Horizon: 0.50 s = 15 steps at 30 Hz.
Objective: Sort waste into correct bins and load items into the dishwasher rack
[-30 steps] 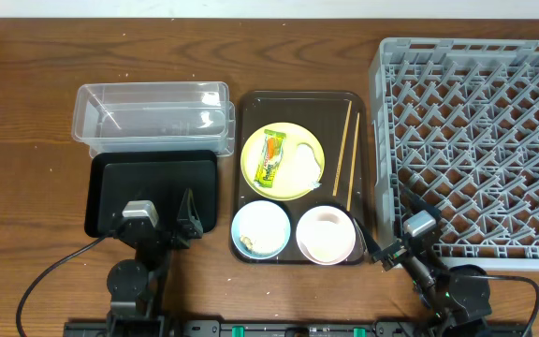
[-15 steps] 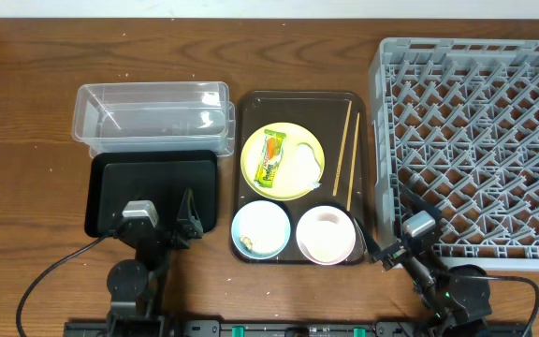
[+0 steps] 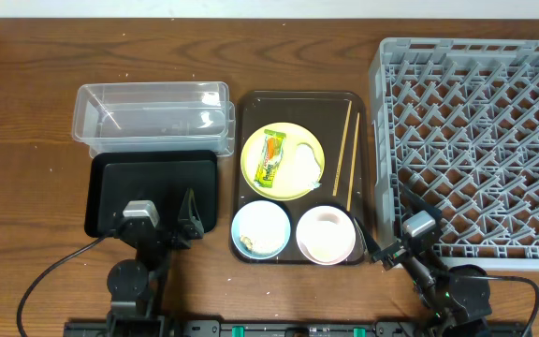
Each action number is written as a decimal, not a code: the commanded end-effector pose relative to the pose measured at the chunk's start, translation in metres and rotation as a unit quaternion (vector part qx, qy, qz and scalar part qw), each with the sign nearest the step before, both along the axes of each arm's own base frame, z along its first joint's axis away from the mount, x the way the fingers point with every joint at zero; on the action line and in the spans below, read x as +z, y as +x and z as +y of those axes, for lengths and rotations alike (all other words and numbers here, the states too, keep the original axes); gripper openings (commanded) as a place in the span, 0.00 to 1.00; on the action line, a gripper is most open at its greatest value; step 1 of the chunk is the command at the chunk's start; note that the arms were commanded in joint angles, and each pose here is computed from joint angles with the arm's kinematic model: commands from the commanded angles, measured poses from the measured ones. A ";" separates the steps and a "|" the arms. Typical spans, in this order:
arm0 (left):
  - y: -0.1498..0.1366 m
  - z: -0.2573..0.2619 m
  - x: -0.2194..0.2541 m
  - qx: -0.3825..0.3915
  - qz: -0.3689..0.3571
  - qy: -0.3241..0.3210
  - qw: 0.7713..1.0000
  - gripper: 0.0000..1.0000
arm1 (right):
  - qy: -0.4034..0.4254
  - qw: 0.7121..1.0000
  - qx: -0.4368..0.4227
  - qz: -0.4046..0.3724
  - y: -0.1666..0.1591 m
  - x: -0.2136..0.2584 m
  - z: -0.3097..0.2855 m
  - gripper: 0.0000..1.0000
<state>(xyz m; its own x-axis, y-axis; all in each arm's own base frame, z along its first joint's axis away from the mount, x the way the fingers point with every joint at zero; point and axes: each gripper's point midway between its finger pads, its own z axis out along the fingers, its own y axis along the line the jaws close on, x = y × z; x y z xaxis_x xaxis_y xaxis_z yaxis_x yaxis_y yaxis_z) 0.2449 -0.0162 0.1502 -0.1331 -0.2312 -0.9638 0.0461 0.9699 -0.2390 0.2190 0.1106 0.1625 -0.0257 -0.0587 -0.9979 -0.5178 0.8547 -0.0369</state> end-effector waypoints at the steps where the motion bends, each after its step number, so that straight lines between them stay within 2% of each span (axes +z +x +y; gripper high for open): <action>1: -0.002 -0.016 -0.014 -0.039 0.028 -0.054 0.997 0.98 | -0.007 1.000 -0.016 -0.002 0.003 -0.001 -0.007 0.99; 6: -0.013 -0.053 0.022 -0.154 -0.013 -0.068 0.986 0.99 | -0.007 1.000 -0.016 -0.003 0.003 -0.001 -0.007 0.99; 9: -0.020 -0.056 0.052 -0.164 -0.021 -0.067 0.984 0.99 | -0.007 1.000 -0.016 -0.003 0.003 -0.001 -0.007 0.99; 15: -0.019 -0.058 0.093 -0.163 0.075 -0.078 0.981 0.99 | -0.007 1.000 -0.015 -0.002 0.003 -0.001 -0.006 0.99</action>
